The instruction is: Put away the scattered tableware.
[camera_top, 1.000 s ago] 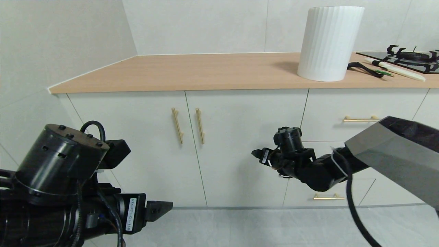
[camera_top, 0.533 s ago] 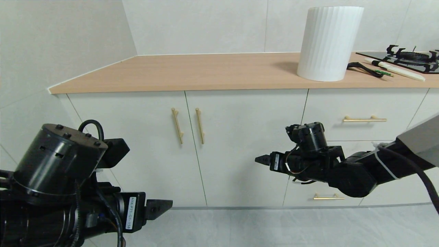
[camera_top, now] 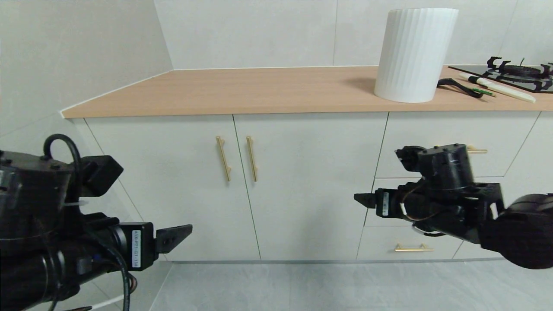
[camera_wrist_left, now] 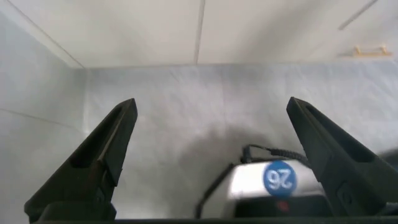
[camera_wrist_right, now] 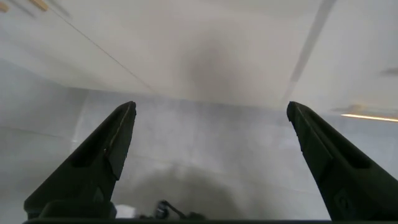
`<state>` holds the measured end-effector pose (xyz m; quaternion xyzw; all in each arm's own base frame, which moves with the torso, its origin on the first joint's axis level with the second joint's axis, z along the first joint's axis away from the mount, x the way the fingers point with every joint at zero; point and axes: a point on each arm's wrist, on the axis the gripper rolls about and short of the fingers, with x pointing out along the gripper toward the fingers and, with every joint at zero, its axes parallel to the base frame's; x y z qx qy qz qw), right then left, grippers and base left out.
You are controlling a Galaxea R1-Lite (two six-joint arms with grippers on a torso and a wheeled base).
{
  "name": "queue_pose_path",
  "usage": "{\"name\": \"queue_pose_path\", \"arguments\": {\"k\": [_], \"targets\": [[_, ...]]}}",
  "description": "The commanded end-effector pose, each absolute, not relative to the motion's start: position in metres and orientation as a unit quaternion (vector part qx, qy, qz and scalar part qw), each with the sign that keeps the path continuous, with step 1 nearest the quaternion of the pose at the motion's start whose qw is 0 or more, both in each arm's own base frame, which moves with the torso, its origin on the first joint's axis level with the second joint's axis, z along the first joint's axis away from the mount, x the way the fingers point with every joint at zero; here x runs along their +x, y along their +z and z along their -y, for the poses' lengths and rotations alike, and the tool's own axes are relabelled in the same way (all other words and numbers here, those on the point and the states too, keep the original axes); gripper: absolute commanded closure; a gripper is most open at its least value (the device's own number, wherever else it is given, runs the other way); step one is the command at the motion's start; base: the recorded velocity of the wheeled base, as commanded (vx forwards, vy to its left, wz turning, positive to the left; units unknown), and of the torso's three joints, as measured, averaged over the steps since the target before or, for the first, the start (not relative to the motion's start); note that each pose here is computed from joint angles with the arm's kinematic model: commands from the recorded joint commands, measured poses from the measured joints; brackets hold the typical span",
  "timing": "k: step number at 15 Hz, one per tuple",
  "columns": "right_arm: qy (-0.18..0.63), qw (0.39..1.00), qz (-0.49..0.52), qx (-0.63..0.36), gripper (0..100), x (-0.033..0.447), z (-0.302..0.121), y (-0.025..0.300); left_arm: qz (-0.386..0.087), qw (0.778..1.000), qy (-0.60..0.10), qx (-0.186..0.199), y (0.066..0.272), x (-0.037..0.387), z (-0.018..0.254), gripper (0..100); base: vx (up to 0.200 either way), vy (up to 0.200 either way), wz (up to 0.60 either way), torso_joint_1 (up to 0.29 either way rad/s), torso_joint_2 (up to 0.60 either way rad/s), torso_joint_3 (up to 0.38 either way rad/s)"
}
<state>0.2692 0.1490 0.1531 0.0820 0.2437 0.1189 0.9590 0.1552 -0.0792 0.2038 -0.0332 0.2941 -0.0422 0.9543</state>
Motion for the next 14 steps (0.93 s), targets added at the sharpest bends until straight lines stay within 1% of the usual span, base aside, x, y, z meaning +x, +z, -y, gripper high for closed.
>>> {"name": "queue_pose_path", "arguments": {"k": [1, 3, 5, 6, 8, 9, 10, 11, 12, 13, 14], "targets": [[0.076, 0.973, -0.199, 0.086, 0, 0.215, -0.1, 0.176, -0.252, 0.966, -0.042, -0.049, 0.21, 0.131, 0.063, 0, 0.0, 0.0, 0.0, 0.0, 0.0, 0.0], [0.03, 0.981, -0.169, 0.087, 0, 0.188, -0.068, 0.182, -0.224, 0.972, -0.028, -0.059, 0.208, 0.109, 0.048, 0, 0.0, 0.0, 0.0, 0.0, 0.0, 0.0], [0.007, 0.991, -0.122, 0.061, 0, 0.156, -0.043, 0.193, -0.201, 0.978, -0.021, -0.055, 0.2, 0.085, 0.032, 0, 0.0, 0.0, 0.0, 0.0, 0.0, 0.0], [-0.01, 0.996, -0.076, 0.039, 0, 0.123, -0.026, 0.198, -0.172, 0.985, -0.012, -0.033, 0.19, 0.06, 0.018, 0, 0.0, 0.0, 0.0, 0.0, 0.0, 0.0], [-0.06, 0.998, -0.024, 0.018, 0, 0.077, -0.005, 0.191, -0.127, 0.992, 0.003, 0.016, 0.175, 0.03, 0.003, 0, 0.0, 0.0, 0.0, 0.0, 0.0, 0.0], [-0.071, 0.997, -0.009, 0.019, 0, 0.06, -0.001, 0.186, -0.111, 0.993, 0.014, 0.033, 0.169, 0.021, -0.001, 0, 0.0, 0.0, 0.0, 0.0, 0.0, 0.0], [-0.07, 0.997, 0.014, 0.023, 0, 0.041, 0.001, 0.183, -0.09, 0.995, 0.03, 0.041, 0.164, 0.01, -0.005, 0, 0.0, 0.0, 0.0, 0.0, 0.0, 0.0], [-0.07, 0.997, 0.025, 0.022, 0, 0.028, 0.003, 0.18, -0.076, 0.996, 0.039, 0.038, 0.161, 0.004, -0.007, 0, 0.0, 0.0, 0.0, 0.0, 0.0, 0.0], [-0.073, 0.996, 0.047, 0.004, 0, 0.002, 0.006, 0.173, -0.046, 0.997, 0.057, 0.028, 0.154, -0.009, -0.01, 0, 0.0, 0.0, 0.0, 0.0, 0.0, 0.0], [-0.076, 0.995, 0.065, -0.008, 0, -0.012, 0.007, 0.168, -0.03, 0.997, 0.072, 0.023, 0.15, -0.017, -0.011, 0, 0.0, 0.0, 0.0, 0.0, 0.0, 0.0], [-0.076, 0.995, 0.07, -0.012, 0, -0.016, 0.008, 0.166, -0.024, 0.996, 0.079, 0.022, 0.149, -0.019, -0.011, 0, 0.0, 0.0, 0.0, 0.0, 0.0, 0.0]]}}
